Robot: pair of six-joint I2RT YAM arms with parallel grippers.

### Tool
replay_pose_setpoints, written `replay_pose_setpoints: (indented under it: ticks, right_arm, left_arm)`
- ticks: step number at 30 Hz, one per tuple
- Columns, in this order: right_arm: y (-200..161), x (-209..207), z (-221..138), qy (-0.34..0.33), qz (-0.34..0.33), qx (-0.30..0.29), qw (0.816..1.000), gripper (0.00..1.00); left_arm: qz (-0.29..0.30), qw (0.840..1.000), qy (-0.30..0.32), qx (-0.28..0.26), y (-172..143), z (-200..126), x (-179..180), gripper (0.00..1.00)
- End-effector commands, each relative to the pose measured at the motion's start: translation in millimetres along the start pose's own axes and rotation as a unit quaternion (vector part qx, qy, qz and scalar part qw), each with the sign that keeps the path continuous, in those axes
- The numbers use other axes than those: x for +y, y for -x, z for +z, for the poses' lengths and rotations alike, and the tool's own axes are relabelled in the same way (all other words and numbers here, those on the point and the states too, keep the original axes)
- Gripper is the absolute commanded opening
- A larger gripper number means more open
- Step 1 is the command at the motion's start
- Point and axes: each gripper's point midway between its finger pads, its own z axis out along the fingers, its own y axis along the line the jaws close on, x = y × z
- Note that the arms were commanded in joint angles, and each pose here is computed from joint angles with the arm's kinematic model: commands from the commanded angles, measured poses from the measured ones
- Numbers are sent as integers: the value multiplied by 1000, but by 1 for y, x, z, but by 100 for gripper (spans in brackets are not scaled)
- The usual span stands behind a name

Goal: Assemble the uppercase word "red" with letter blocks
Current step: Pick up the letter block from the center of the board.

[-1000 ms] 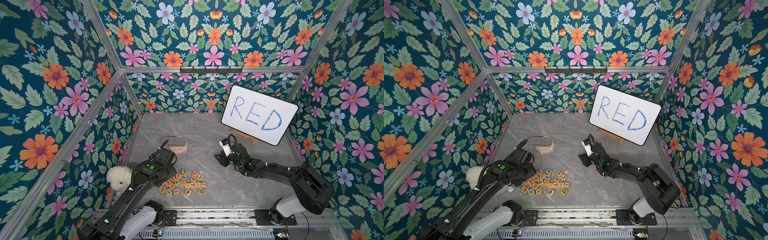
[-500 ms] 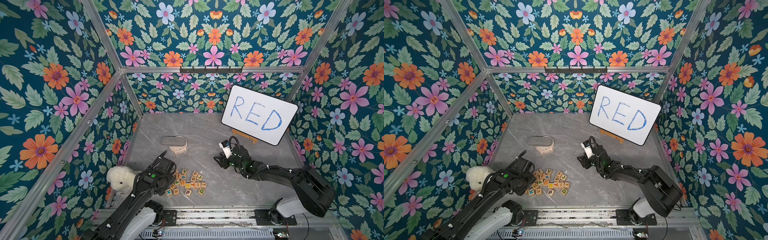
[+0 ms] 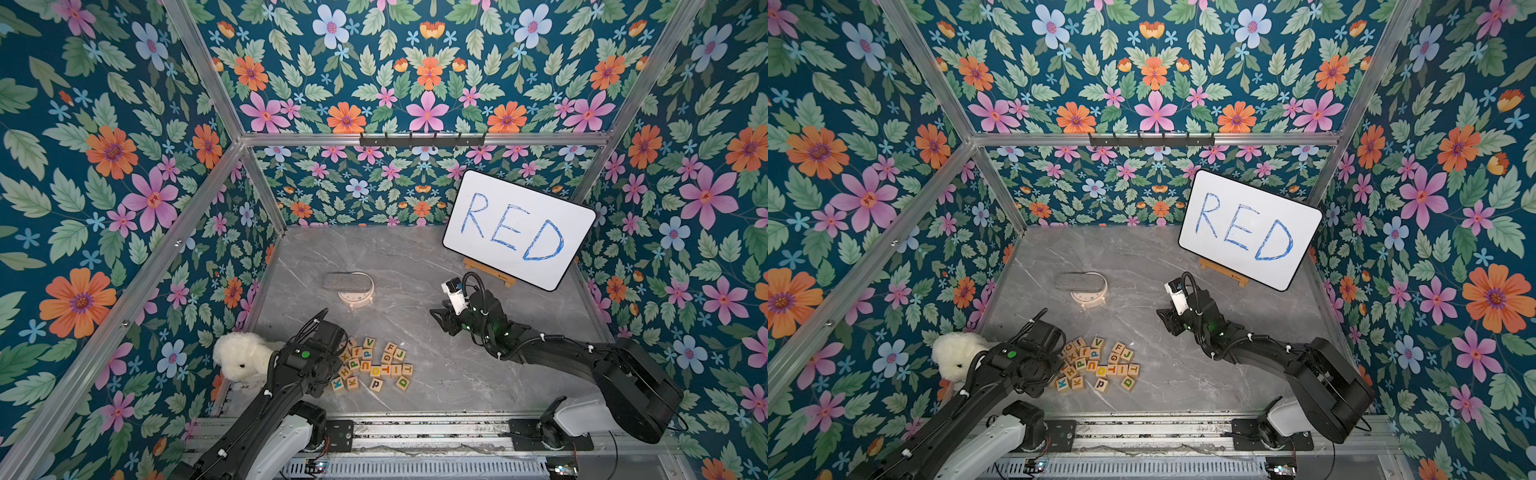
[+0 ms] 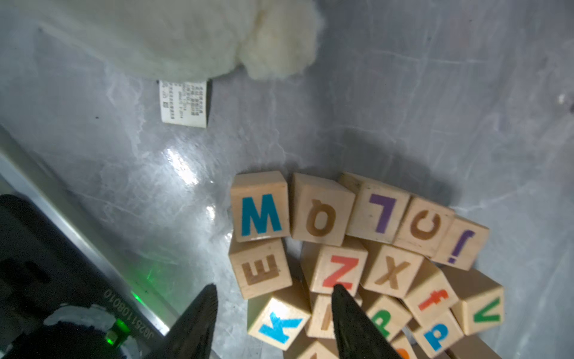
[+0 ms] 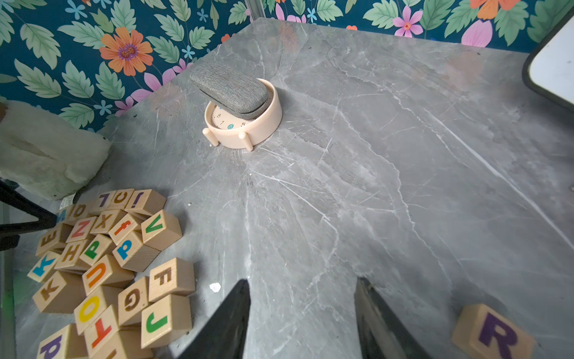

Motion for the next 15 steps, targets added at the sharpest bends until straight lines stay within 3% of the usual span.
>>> replay_pose_setpoints:
  ticks: [1, 7, 15]
  right_arm:
    - [7, 0, -2, -3, -13, -9, 1000, 56]
    - [8, -3, -5, -9, -14, -11, 1000, 56]
    - [7, -6, -6, -15, -17, -11, 1000, 55]
  left_arm:
    - [15, 1000, 20, -2, 2, 4, 4, 60]
    - [20, 999, 43, -7, 7, 10, 13, 60]
    - [-25, 1000, 3, 12, -6, 25, 15, 58]
